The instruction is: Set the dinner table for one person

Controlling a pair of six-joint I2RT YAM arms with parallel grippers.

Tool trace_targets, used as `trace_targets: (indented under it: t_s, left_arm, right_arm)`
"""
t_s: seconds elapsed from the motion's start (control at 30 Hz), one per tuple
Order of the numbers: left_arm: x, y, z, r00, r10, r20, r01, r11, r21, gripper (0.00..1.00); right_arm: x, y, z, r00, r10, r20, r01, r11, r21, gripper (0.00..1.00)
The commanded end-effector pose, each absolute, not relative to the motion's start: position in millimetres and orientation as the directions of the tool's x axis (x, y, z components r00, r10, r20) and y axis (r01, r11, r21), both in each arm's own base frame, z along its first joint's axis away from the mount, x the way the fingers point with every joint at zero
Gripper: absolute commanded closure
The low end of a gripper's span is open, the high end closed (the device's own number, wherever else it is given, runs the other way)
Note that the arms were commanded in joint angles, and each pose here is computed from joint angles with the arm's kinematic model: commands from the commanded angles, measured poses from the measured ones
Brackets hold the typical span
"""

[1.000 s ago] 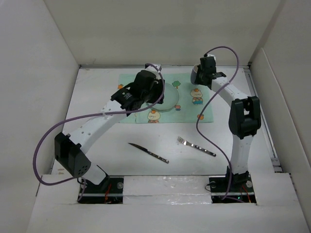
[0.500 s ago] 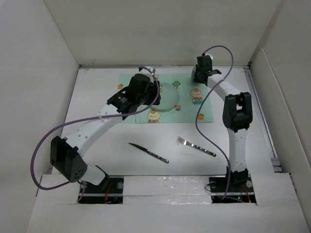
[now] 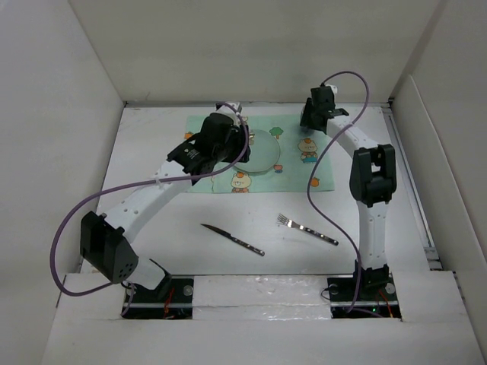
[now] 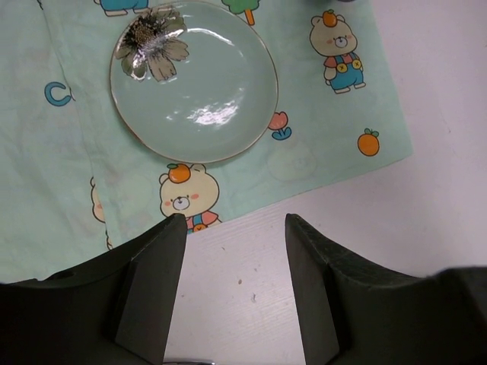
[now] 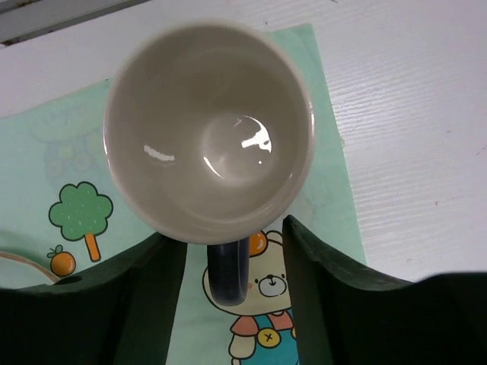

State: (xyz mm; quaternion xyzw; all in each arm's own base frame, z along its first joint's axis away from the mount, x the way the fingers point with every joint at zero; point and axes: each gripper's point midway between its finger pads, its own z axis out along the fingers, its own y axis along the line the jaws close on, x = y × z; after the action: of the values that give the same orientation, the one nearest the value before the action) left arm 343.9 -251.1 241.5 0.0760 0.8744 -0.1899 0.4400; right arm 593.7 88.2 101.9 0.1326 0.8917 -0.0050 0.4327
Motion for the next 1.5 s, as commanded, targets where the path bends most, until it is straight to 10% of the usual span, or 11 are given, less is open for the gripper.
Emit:
trace_targets:
  t_s: [0.0, 0.27, 0.33, 0.4, 0.6, 0.7, 0.87, 0.93, 1.47]
  left_arm:
    - [359, -246, 287, -0.502, -0.069, -0.862, 0.31, 0.916, -0.254, 0.49]
    - [370, -232, 360, -0.354, -0.082, -0.932, 0.299, 0.934, -0.196, 0.67]
    - [367, -229, 369, -0.339, -0.098, -0.936, 0.297, 0.933, -0.205, 0.84]
    - [364, -225, 374, -0.331, -0.115, -0.936, 0.286, 0.934, -0.216, 1.0]
    - [351, -209, 369, -0.326, -0.134, -0.936, 0.25, 0.942, -0.222, 0.99]
    - [354, -198, 362, -0.34, -0.141, -0.93, 0.215, 0.951, -0.223, 0.8]
    - [361, -171, 382, -0.307, -0.208, -0.929, 0.161, 0.95, -0.266, 0.66]
    - [362, -163, 396, -0.299, -0.254, -0.92, 0.19, 0.929, -0.318, 0.64]
    - [349, -135, 408, -0.278, -0.361, -0.89, 0.199, 0.885, -0.421, 0.61]
  right_arm:
    - [603, 75, 185, -0.433, 0.307, -0.848, 0.261, 0.943, 0.208, 0.39]
    - [558, 107, 260, -0.383, 0.333, -0.862, 0.127, 0.943, 0.308, 0.3]
    - [529, 130, 276, -0.393, 0.327, -0.859, 0.057, 0.942, 0.332, 0.5]
    - [495, 149, 243, -0.479, 0.289, -0.829, 0.022, 0.948, 0.318, 0.93]
    - [339, 245, 196, -0.618, 0.031, -0.786, -0.341, 0.89, 0.303, 1.0]
    - [266, 286, 189, -0.643, -0.052, -0.764, -0.491, 0.794, 0.36, 1.0]
    - [195, 308, 142, -0.69, -0.185, -0.7, -0.571, 0.733, 0.37, 0.44]
    - [178, 319, 130, -0.676, -0.256, -0.691, -0.617, 0.71, 0.34, 0.36]
    - [153, 363, 42, -0.527, -0.63, -0.571, -0.758, 0.652, -0.02, 0.35]
